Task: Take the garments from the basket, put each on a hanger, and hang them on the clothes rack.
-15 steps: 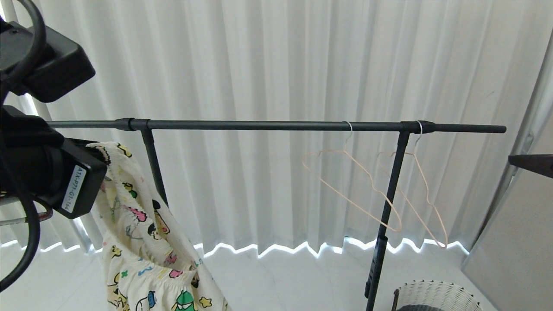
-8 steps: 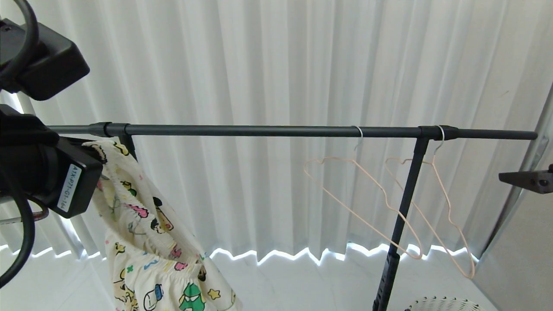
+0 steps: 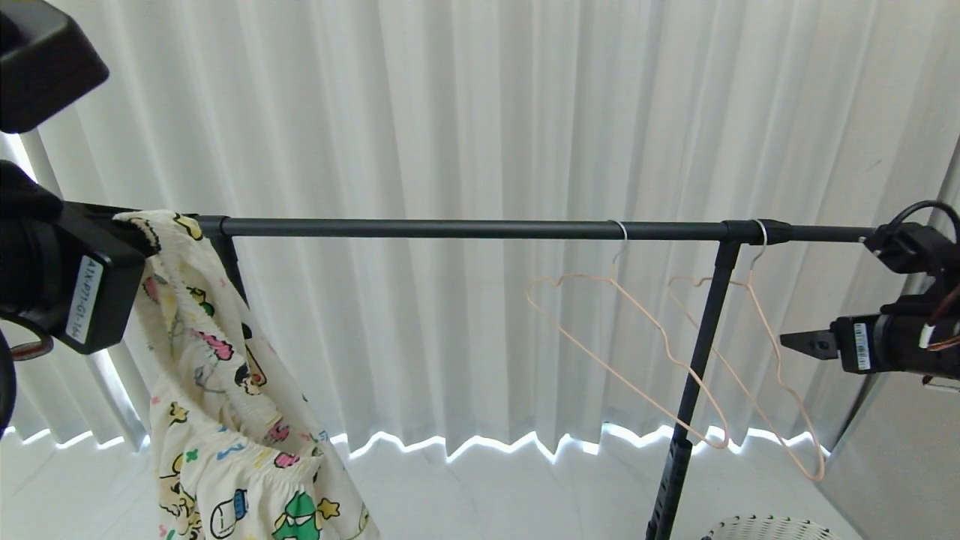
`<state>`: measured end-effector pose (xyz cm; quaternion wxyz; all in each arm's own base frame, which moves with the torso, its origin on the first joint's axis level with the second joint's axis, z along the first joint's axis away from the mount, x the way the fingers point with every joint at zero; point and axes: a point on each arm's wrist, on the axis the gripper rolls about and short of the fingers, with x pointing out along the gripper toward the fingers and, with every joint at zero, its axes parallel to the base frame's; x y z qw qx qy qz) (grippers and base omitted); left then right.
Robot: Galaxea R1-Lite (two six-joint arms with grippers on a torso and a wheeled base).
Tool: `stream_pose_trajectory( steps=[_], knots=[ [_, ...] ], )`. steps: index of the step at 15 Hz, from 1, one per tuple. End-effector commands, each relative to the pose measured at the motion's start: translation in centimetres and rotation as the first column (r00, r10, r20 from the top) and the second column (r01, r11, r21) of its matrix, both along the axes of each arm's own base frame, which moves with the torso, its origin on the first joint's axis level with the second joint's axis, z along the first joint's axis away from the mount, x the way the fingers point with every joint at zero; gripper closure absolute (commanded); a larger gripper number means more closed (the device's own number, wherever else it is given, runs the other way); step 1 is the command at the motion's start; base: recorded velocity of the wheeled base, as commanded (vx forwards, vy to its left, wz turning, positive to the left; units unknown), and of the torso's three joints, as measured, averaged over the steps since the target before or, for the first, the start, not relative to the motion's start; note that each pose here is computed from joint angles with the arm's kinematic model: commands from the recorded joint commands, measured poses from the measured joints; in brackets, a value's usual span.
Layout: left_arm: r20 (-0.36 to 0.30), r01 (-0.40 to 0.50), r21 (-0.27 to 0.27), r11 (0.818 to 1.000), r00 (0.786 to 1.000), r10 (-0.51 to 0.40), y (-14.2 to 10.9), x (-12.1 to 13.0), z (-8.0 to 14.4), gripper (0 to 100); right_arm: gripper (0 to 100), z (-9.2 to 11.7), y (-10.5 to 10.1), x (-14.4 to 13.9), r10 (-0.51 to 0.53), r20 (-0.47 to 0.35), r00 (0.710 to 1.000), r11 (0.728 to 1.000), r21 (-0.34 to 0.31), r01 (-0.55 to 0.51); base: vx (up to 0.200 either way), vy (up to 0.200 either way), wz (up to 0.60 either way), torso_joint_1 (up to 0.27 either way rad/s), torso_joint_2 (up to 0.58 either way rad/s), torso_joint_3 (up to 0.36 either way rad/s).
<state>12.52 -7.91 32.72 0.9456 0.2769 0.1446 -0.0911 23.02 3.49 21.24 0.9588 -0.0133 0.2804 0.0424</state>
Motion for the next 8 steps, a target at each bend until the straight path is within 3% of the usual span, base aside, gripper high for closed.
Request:
stream_pose_trajectory(
  steps=[1,3,5,8],
  knots=[
    [0.011,-0.001,-0.008,1.000,1.000,0.001,-0.1,0.1,0.1,100,0,-3.7,0.5,3.7,-0.003,-0.094,0.996,1.000,-0.015,0.001,0.000,0.000,0.00,0.000,0.00,0.000],
    [0.014,0.005,0.002,1.000,1.000,-0.005,-0.1,0.2,0.1,100,0,-5.4,0.8,5.1,-0.001,-0.135,0.991,1.000,-0.019,-0.002,0.000,0.000,0.00,0.000,0.00,0.000],
    [0.027,0.020,0.043,0.999,0.999,-0.021,0.0,0.0,0.2,100,0,-6.1,0.8,6.1,-0.004,-0.156,0.988,1.000,-0.020,0.001,0.000,0.000,0.00,0.000,0.00,0.000],
    [0.019,0.022,0.055,0.998,1.000,-0.023,-0.1,0.2,0.1,100,0,-6.4,0.9,6.9,0.030,-0.165,0.986,1.000,0.009,-0.029,0.000,0.000,0.00,0.000,0.00,0.000]
  ],
)
